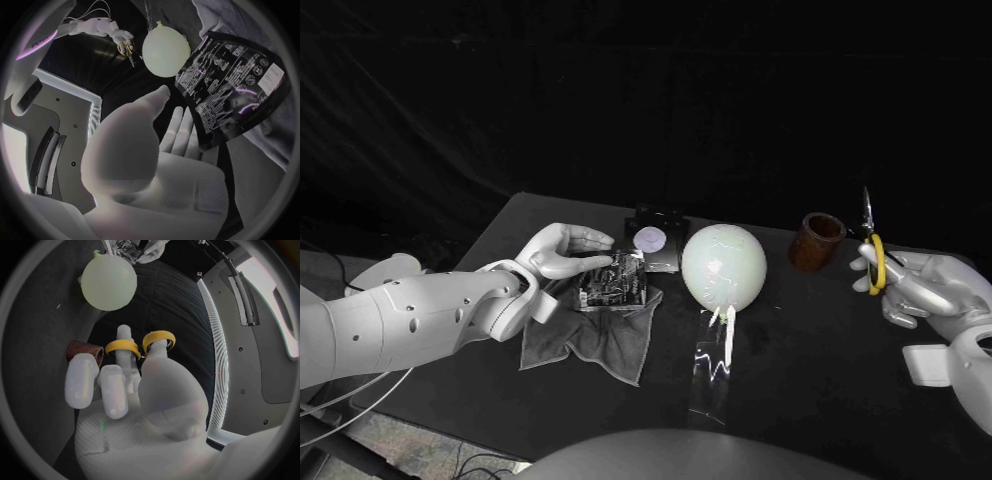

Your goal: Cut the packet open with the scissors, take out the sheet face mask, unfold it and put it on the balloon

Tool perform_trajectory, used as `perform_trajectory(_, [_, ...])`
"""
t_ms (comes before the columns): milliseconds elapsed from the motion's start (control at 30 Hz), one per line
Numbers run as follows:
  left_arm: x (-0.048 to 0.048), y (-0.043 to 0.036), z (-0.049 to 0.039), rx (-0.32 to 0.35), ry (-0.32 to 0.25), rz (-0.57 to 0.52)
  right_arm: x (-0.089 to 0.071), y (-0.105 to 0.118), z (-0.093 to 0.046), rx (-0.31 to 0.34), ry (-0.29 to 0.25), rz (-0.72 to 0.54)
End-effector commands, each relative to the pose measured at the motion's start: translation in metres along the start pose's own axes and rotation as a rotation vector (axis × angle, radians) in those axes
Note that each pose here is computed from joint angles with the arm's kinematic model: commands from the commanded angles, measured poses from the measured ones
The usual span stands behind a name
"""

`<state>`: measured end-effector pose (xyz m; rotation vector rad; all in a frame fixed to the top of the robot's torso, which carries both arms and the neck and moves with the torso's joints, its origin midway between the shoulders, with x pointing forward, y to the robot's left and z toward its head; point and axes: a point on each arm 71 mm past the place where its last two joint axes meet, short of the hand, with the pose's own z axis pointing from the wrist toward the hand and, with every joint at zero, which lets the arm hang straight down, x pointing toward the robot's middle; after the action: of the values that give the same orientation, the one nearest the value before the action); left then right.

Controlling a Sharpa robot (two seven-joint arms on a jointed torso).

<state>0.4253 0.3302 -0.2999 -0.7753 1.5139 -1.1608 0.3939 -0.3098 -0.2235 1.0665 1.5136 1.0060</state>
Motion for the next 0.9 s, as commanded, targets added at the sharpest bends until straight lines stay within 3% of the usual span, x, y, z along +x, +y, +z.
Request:
perform_trajectory(33, [-0.0067, 0.0002, 0.0034, -0.008, -0.031, -0.012, 0.001, 0.002, 0.0, -0.022, 0.017, 0.002])
perform_trajectory(200, [-0.0165, -0.0004, 0.008, -0.006, -0.063, -0.02, 0.001, 0.002, 0.0, -0.022, 0.015, 0.002])
perform_trajectory(367, [-0.0267, -0.0098, 0.0178, 0.016, -0.084, -0.022, 0.001, 0.001, 0.001, -0.024, 0.022, -0.006])
perform_trajectory(633, [-0.0313, -0.035, 0.0373, 0.059, -0.091, -0.056, 0.004, 0.004, 0.002, -0.032, 0.055, -0.045])
perform_trajectory(900, [-0.0195, -0.0648, 0.0587, 0.096, -0.064, -0.133, 0.001, 0.02, 0.018, -0.057, 0.071, -0.152])
